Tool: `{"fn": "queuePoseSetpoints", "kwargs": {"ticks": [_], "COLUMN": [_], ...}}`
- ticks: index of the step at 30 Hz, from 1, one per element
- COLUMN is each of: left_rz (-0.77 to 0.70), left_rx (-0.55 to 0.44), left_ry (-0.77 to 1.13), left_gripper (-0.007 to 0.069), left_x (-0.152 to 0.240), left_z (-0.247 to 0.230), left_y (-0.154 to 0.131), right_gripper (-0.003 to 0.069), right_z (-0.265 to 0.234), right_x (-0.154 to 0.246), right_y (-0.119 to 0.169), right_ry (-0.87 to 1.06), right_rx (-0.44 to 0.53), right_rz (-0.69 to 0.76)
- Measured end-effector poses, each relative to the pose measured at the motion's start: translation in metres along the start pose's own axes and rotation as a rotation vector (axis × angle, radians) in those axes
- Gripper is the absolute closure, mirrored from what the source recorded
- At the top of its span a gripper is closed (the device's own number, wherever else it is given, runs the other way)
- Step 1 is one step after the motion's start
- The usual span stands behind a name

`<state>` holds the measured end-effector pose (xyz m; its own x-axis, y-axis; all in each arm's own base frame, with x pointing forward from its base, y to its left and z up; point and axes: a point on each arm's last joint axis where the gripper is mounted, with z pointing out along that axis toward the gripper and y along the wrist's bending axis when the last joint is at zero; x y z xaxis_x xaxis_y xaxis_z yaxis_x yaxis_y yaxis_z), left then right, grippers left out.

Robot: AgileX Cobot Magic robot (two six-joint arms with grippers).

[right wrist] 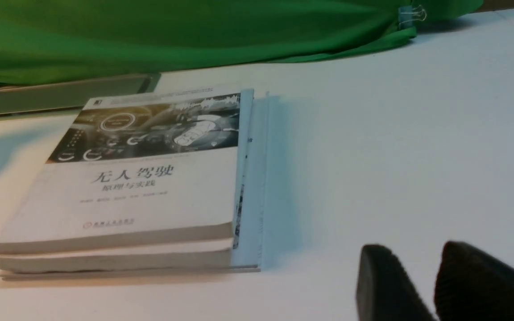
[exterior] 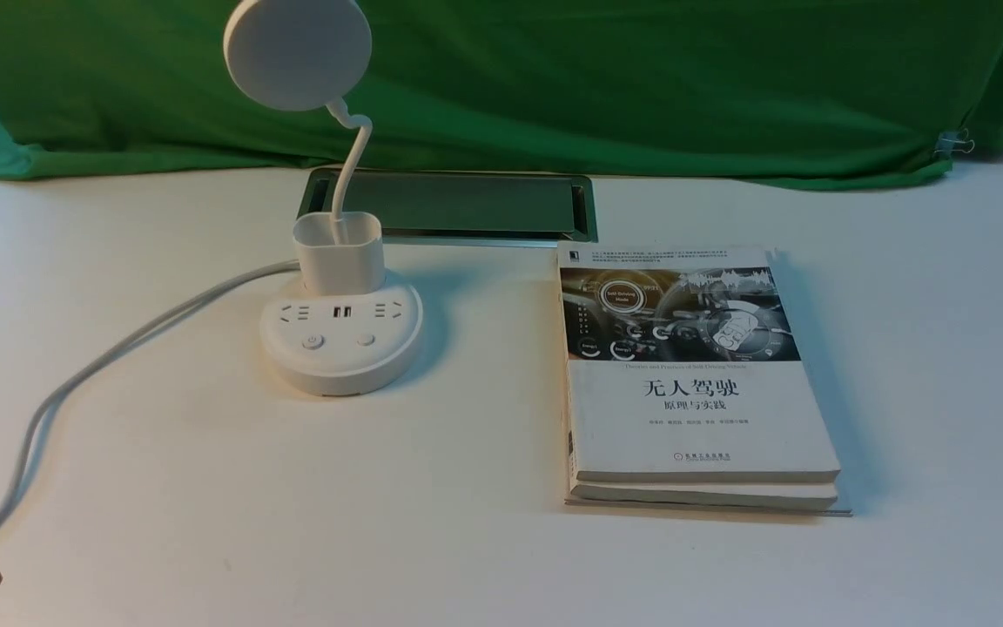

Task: Turn on the desk lamp on the white desktop with your hand.
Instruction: 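Press the power button on the lamp base to turn the lamp on with the left gripper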

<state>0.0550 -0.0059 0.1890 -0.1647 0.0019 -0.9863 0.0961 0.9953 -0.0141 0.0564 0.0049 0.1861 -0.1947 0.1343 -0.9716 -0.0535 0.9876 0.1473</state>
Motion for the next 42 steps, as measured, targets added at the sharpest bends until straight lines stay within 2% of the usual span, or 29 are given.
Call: {"fn": "queuePoseSetpoints", "kwargs": {"ticks": [22, 25, 30, 35, 38, 41, 42], "left_rz": [0.014, 0.04, 0.121, 0.135, 0.007, -0.145, -0.156], "left_rx": [-0.004, -0.011, -0.031, -0.03, 0.037, 0.127, 0.134], "left_ry": [-0.039, -0.149, -0.558, -0.815, -1.035, -1.106, -1.101], "left_gripper": [0.0604, 0.0604, 0.0604, 0.0604, 0.0604, 0.0604, 0.0604], "left_x": [-0.004, -0.013, -0.048, -0.066, -0.078, -0.096, -0.101], "left_z": [0.0, -0.001, -0.014, -0.029, -0.045, -0.057, -0.059], "left_y": [0.0, 0.001, 0.0, -0.002, -0.003, -0.003, -0.003], "right_gripper": [0.0418, 0.0418, 0.0418, 0.0418, 0.0418, 0.0418, 0.0418], "right_z": [0.0, 0.0, 0.0, 0.0, 0.0, 0.0, 0.0], "right_x": [0.0, 0.0, 0.0, 0.0, 0.0, 0.0, 0.0], "right_y": [0.0, 0.0, 0.0, 0.0, 0.0, 0.0, 0.0], "right_ry": [0.0, 0.0, 0.0, 0.0, 0.0, 0.0, 0.0], "right_rx": [0.0, 0.0, 0.0, 0.0, 0.0, 0.0, 0.0], "right_rz": [0.0, 0.0, 0.0, 0.0, 0.0, 0.0, 0.0]}}
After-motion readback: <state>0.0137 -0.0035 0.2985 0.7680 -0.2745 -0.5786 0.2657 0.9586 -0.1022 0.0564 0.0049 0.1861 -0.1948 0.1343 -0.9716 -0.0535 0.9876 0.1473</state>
